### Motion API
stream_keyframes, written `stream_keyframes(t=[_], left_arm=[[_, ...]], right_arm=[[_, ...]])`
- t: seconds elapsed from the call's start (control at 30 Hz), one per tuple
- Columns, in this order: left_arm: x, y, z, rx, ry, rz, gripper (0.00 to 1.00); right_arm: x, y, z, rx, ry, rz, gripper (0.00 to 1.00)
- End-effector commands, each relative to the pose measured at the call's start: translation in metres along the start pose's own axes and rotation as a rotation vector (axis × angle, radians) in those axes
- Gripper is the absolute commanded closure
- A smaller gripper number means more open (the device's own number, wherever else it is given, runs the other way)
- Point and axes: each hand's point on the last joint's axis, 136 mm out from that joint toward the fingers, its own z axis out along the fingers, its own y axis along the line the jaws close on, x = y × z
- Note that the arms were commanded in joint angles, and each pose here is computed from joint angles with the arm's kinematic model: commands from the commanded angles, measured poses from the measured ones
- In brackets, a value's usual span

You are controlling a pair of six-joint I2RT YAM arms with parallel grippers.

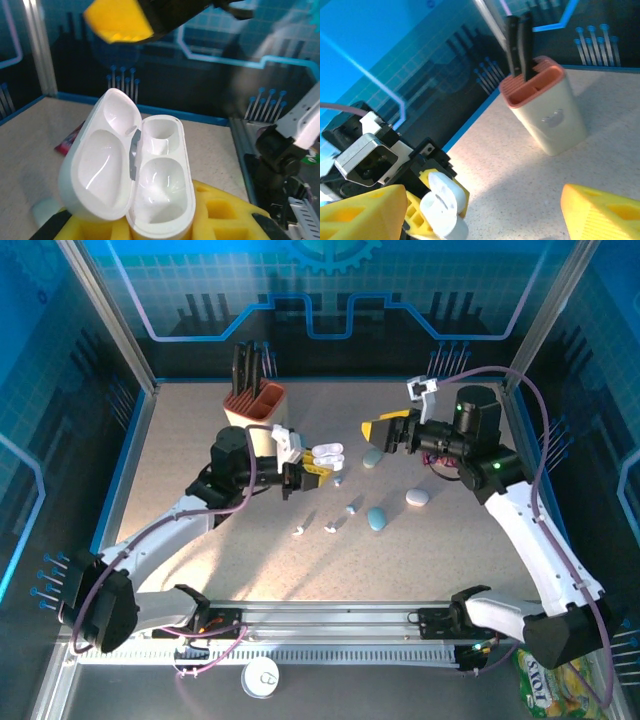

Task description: Insert wireless bluetooth earbuds into charging case

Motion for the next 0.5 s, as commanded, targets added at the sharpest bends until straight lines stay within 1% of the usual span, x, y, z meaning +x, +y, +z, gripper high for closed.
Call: stream_keyframes(t=[0.0,0.1,0.23,0.33,0.4,0.47], left_arm=[[-0.001,0.012,-0.019,-0.067,-0.03,0.014,0.85],[0.005,0.026,-0.036,-0.13,-0.054,-0.021,0.84],[0.013,0.046,-0.062,-0.226,-0.073,-0.064,0.83],[0.016,0.058,-0.08,-0.294,-0.083,-0.075,0.83],[0.015,0.062,-0.087,-0.32,-0.09,-0.074,0.84],[0.013,0.063,-0.09,-0.329,-0.094,-0.071,0.85]], right_arm=[[0.029,-0.044,0.006,0.175,0.074,0.131,0.21],[0.067,-0.066,0.018,0.263,0.185,0.201,0.22],[0.119,-0.076,0.04,0.309,0.355,0.254,0.25],[0.166,-0.081,0.054,0.353,0.526,0.363,0.32],[0.193,-0.08,0.062,0.37,0.625,0.432,0.37],[0.215,-0.077,0.069,0.372,0.71,0.481,0.4]])
